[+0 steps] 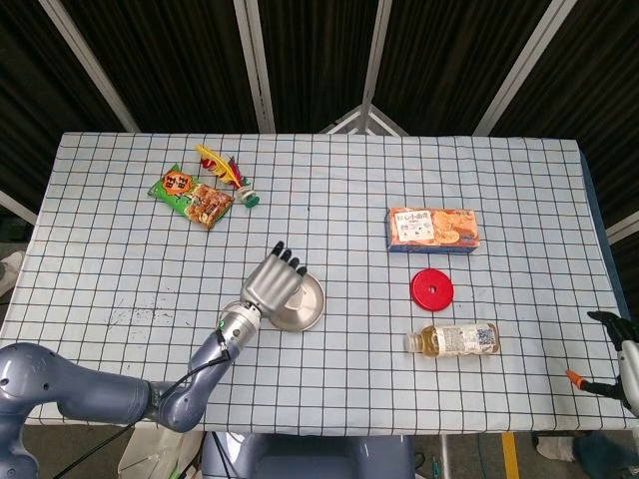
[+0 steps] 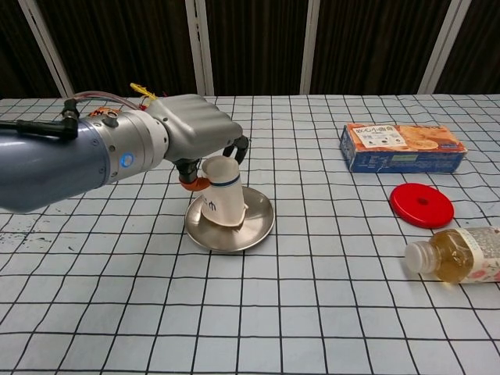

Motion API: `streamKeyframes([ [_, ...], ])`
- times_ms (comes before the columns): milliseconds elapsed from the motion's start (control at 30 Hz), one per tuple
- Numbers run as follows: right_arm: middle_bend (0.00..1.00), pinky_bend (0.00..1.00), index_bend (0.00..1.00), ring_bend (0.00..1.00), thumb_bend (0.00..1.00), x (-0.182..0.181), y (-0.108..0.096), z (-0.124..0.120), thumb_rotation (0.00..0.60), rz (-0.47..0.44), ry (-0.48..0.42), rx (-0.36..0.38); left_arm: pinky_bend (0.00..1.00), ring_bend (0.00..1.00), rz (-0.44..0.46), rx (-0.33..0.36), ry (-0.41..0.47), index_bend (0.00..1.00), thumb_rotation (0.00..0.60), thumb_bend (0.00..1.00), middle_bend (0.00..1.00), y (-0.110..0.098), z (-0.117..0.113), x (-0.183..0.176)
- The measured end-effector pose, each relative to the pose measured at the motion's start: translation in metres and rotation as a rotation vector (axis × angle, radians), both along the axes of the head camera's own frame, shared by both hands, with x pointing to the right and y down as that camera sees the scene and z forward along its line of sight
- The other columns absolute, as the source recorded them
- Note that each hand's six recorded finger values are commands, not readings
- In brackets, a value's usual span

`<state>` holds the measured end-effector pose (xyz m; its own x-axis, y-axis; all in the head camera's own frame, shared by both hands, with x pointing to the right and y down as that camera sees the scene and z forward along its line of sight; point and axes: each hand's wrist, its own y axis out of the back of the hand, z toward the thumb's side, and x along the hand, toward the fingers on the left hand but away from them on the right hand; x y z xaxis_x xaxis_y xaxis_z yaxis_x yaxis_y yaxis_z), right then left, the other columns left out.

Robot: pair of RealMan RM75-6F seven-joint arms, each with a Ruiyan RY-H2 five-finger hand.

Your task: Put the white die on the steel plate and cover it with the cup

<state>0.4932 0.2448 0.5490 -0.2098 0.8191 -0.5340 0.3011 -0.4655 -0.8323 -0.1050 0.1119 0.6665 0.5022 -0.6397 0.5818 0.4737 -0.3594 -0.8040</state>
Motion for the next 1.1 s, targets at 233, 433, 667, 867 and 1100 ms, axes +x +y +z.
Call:
streamKeyframes([
  [233, 0.19, 0.01, 0.21, 0.15, 0.1, -0.001, -0.002, 0.001, 0.6, 0.001, -0.004, -0.005, 0.15, 0.21, 0.011, -0.009, 0.014, 0.35, 0.6, 0.52, 0.26, 0.004, 0.005, 0.005],
  [433, 0.19, 0.01, 0.21, 0.15, 0.1, 0.001, -0.002, 0.0, 0.6, 0.008, -0.002, -0.001, 0.16, 0.21, 0.038, 0.004, 0.052, 0.35, 0.6, 0.52, 0.26, 0.008, 0.007, 0.013],
  [667, 0.19, 0.01, 0.21, 0.15, 0.1, 0.001, -0.001, 0.0, 0.6, 0.008, -0.004, -0.006, 0.16, 0.21, 0.039, -0.037, 0.127, 0.36, 0.6, 0.52, 0.28, 0.016, 0.009, 0.02],
  [867, 0.19, 0.01, 0.21, 0.15, 0.1, 0.001, -0.001, 0.0, 0.6, 0.007, -0.005, -0.007, 0.16, 0.21, -0.024, -0.17, 0.195, 0.36, 0.6, 0.52, 0.28, 0.025, 0.008, 0.021],
  [1100, 0.19, 0.01, 0.21, 0.15, 0.1, 0.002, 0.002, -0.001, 0.6, 0.008, -0.004, -0.013, 0.16, 0.21, -0.099, -0.303, 0.198, 0.36, 0.6, 0.52, 0.28, 0.03, 0.008, 0.008],
])
